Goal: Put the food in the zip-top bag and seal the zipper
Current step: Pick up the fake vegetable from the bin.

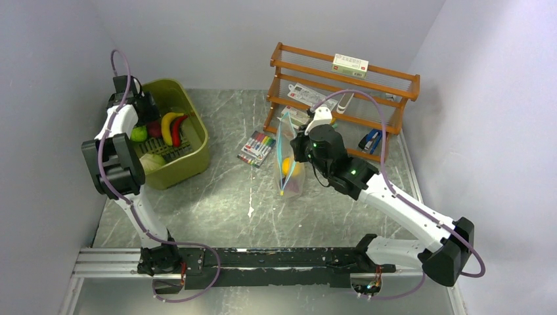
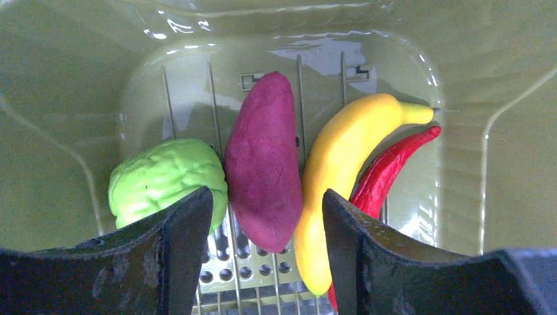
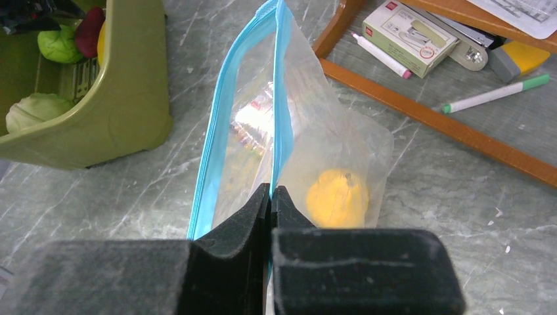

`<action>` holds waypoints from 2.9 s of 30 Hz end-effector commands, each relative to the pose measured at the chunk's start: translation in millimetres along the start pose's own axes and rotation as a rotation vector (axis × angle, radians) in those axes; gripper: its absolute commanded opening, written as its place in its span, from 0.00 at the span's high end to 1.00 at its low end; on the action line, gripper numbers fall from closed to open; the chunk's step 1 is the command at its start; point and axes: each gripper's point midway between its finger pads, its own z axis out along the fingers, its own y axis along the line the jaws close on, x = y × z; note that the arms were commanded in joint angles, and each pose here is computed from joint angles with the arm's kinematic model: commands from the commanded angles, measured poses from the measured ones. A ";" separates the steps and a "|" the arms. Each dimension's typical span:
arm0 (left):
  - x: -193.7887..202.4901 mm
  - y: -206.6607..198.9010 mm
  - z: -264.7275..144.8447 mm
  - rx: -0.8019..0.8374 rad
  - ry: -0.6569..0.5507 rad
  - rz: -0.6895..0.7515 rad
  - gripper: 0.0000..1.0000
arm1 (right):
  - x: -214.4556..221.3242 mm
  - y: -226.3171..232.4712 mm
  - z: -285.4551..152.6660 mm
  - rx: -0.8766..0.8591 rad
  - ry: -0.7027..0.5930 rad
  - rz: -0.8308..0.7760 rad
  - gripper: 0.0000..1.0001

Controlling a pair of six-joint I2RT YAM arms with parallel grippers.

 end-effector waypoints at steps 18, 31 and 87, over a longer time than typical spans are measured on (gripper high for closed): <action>-9.0 -10.6 -0.7 -0.086 -0.034 0.032 0.41 | -17.1 -4.2 -17.8 0.007 -0.065 0.062 1.00; 8.5 -11.9 24.4 -0.048 0.034 0.024 0.45 | -14.4 -11.7 -24.2 0.031 -0.070 0.080 1.00; -9.7 -55.9 -82.0 0.166 -0.058 -0.019 0.58 | 10.6 -13.0 -29.5 0.016 0.004 0.124 1.00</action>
